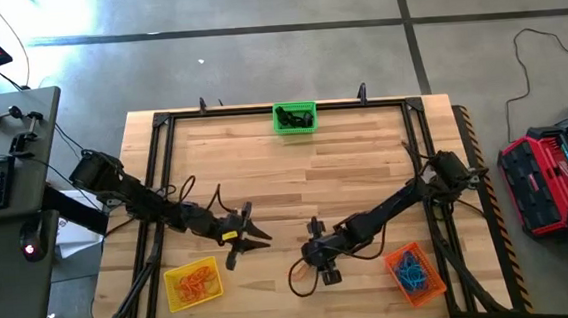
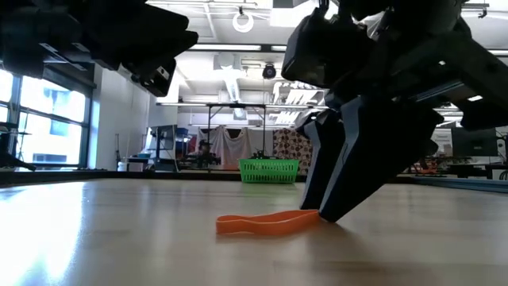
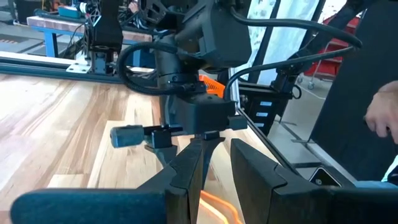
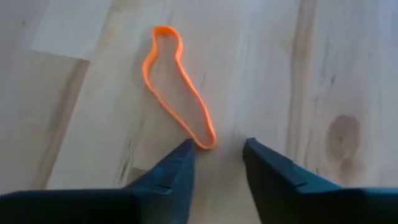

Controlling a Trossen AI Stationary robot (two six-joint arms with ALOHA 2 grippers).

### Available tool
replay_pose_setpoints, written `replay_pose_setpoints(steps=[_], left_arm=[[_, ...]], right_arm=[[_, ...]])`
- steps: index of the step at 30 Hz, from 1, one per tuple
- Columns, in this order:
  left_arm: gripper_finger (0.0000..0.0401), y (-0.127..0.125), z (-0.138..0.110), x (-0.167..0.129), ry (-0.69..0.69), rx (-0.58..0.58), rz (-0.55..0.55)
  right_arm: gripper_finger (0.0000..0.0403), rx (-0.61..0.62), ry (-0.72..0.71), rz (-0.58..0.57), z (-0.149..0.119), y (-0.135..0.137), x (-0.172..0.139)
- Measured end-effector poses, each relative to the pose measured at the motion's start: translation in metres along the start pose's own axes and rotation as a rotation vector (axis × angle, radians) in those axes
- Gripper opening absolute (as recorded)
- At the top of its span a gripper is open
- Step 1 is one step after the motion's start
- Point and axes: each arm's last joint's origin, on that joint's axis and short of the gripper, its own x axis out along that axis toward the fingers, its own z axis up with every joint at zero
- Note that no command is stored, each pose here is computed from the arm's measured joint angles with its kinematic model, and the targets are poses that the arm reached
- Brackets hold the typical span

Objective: Sort rubber bands into baskets
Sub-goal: Put the orange rubber band into the yellow bin

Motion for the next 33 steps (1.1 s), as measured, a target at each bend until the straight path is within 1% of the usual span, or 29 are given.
replay_pose_setpoints(steps=[4,8,9,13,16,20,23,26,28,33], left_arm=[[0.0074,0.000,0.000,0.000,0.001,0.000,0.000],[0.0074,0.000,0.000,0.000,0.001,0.000,0.000],[0.0074,0.000,0.000,0.000,0.001,0.000,0.000],[0.0074,0.000,0.000,0.000,0.000,0.000,0.000],[0.0074,0.000,0.000,0.000,0.001,0.002,0.007],[0.0074,0.002,-0.002,0.000,0.015,0.005,0.057],[0.0078,0.004,-0.005,0.001,0.052,0.009,0.123],[0.0090,0.005,-0.008,0.007,0.131,0.026,0.189],[0.0102,0.005,-0.008,0.011,0.186,0.036,0.210],[0.0140,0.001,-0.004,0.020,0.262,0.057,0.224]], right_arm=[[0.0082,-0.021,0.008,0.037,-0.001,0.000,0.005],[0.0019,-0.048,0.004,0.046,0.000,0.001,0.004],[0.0010,-0.054,0.001,0.043,0.000,0.001,0.004],[0.0009,-0.057,-0.010,0.015,0.005,-0.002,-0.002],[0.0002,-0.070,-0.043,-0.038,0.012,-0.005,-0.010],[0.0002,-0.062,-0.106,-0.140,0.022,-0.011,-0.025],[0.0001,-0.054,-0.159,-0.253,0.029,-0.016,-0.038],[0.0001,-0.039,-0.214,-0.344,0.035,-0.019,-0.050],[0.0001,-0.033,-0.234,-0.392,0.037,-0.020,-0.056],[0.0001,-0.035,-0.254,-0.430,0.040,-0.021,-0.062]])
